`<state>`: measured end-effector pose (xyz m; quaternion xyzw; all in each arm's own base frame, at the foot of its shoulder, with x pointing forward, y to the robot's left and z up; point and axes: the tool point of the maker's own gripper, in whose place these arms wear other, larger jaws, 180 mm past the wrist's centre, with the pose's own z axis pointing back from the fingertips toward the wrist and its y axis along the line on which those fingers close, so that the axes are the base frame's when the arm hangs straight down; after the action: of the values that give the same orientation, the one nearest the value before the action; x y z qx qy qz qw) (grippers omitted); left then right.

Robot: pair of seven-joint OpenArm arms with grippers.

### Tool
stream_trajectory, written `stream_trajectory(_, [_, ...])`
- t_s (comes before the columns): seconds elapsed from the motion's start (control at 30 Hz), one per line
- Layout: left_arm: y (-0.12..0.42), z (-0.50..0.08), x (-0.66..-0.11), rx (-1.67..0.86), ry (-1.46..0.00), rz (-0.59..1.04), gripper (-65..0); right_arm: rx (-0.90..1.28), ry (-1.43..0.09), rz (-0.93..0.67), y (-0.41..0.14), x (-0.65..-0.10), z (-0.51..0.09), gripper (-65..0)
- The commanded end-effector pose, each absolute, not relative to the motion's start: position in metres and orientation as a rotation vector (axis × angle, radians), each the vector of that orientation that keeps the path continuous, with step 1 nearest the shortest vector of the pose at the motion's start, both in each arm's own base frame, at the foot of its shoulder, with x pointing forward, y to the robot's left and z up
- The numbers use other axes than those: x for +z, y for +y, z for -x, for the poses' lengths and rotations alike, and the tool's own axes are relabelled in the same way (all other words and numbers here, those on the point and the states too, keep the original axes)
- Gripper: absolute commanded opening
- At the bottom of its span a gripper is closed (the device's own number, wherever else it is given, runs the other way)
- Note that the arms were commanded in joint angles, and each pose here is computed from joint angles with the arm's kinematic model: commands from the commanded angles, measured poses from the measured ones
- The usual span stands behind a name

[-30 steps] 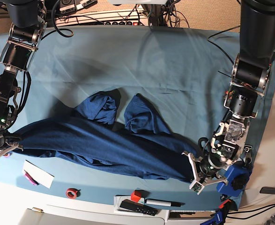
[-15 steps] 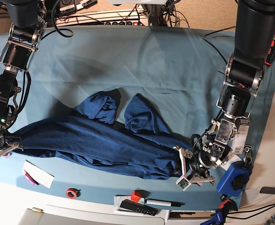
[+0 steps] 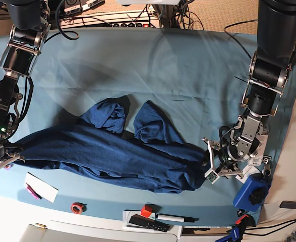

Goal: Layout the t-shirt on the table in an organized manner, then fold the t-shirt properly
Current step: 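Hold the hem with the left gripper, pulling it taut against the right gripper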

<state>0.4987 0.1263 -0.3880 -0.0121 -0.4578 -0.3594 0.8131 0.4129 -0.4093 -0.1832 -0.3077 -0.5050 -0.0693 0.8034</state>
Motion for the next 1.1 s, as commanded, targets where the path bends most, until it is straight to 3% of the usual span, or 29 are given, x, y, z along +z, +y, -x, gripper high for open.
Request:
stream_trajectory(0.0, [0.131,-0.512,-0.369,-0.770,-1.017,-0.001,-34.8,-0.153,-1.145,0.705,-0.417,-0.155,-0.415,-65.0])
stream_trajectory(0.37, [0.094,-0.488,-0.383,-0.862,-0.950,0.172,-34.8,-0.152,-1.146,0.705,-0.417,-0.155,-0.415,-65.0])
stream_trajectory(0.63, [0.087,-0.484,-0.385,-0.879,-0.936,0.204,-35.0,-0.152,-1.145,0.705,-0.417,-0.156,-0.415,-65.0])
stream_trajectory(0.83, [0.086,-0.471,-0.397,-0.929,-0.881,0.216,-50.7,-0.153,-1.144,0.705,-0.417,-0.156,-0.415,-65.0])
stream_trajectory(1.07, [0.101,-0.447,-0.435,-0.909,-0.787,0.205,-51.0,-0.153,-1.144,0.705,-0.417,-0.156,-0.415,-65.0])
